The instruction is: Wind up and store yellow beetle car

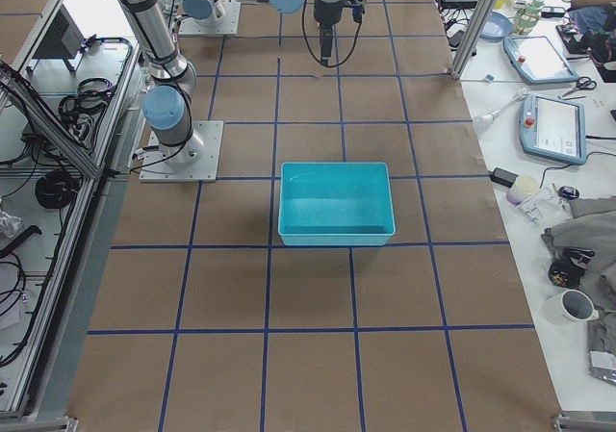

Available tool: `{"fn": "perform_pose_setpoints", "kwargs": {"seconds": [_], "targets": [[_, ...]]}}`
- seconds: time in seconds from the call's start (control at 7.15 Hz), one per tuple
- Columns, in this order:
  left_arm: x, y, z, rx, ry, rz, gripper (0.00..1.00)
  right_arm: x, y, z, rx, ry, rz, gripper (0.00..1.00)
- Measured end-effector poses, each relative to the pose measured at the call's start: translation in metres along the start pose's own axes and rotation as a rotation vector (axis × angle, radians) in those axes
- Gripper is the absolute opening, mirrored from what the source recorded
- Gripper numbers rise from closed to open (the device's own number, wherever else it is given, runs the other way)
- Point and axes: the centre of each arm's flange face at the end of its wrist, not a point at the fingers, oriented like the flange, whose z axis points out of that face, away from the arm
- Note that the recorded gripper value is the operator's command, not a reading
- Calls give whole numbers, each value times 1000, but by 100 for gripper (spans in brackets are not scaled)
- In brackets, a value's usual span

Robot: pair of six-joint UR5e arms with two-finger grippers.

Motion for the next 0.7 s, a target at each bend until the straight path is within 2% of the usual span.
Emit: {"fn": "perform_pose_setpoints", "kwargs": {"seconds": [0.7], "targets": [[-1, 1, -1, 0, -9, 3, 100, 0, 0, 0, 1, -1, 1, 100]]}}
